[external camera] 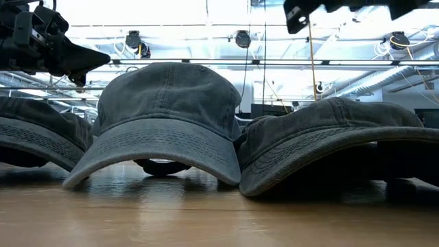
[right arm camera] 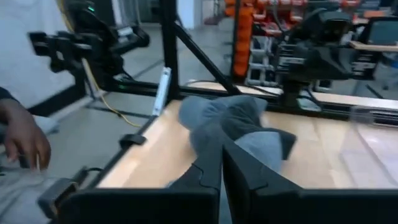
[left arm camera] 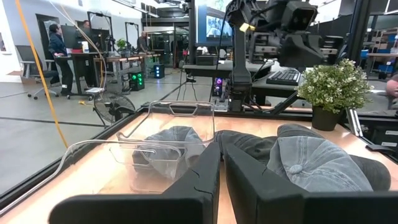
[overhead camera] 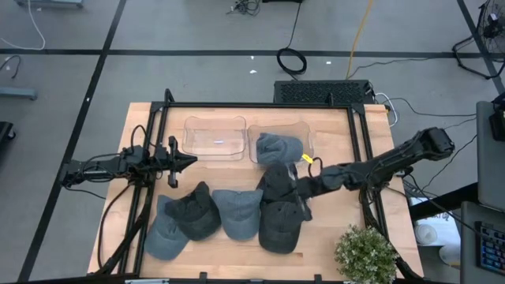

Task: Pick & Place hat
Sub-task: Put the right blue cap into the right transparent bin

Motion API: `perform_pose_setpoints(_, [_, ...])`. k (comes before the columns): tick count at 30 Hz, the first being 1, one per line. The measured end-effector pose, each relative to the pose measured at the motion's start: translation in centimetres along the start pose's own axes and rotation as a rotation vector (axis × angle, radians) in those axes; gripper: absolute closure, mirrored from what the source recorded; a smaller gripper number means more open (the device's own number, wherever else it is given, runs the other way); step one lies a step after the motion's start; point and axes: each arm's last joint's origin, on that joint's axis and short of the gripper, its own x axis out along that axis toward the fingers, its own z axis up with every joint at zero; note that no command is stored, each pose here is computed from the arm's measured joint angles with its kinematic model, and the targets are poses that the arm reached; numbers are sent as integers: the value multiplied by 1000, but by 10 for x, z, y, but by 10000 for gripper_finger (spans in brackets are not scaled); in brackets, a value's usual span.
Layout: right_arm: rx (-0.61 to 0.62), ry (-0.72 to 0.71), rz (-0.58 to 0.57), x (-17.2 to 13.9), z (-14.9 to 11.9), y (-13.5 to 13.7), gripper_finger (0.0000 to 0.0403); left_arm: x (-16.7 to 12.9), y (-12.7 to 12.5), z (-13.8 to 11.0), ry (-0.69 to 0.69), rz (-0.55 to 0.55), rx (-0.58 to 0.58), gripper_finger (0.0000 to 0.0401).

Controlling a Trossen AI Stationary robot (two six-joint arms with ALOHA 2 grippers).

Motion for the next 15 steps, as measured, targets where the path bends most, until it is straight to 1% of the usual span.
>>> perform_pose_setpoints(3, [-32,-41,25,-4,-7,6,402,0,0,0,0,0,0,370])
perform_pose_setpoints(6, [-82,-49,30,-6,-11,8,402,0,0,0,0,0,0,370])
perform_pose_setpoints(10, [-86,-70,28,-6,-9,8,398,0,0,0,0,0,0,370])
perform_pose_setpoints(12, [-77,-73,30,-6,-8,8,387,0,0,0,0,0,0,370])
perform_pose_setpoints(15, [-75,-75,31,-6,-8,8,356,0,0,0,0,0,0,370])
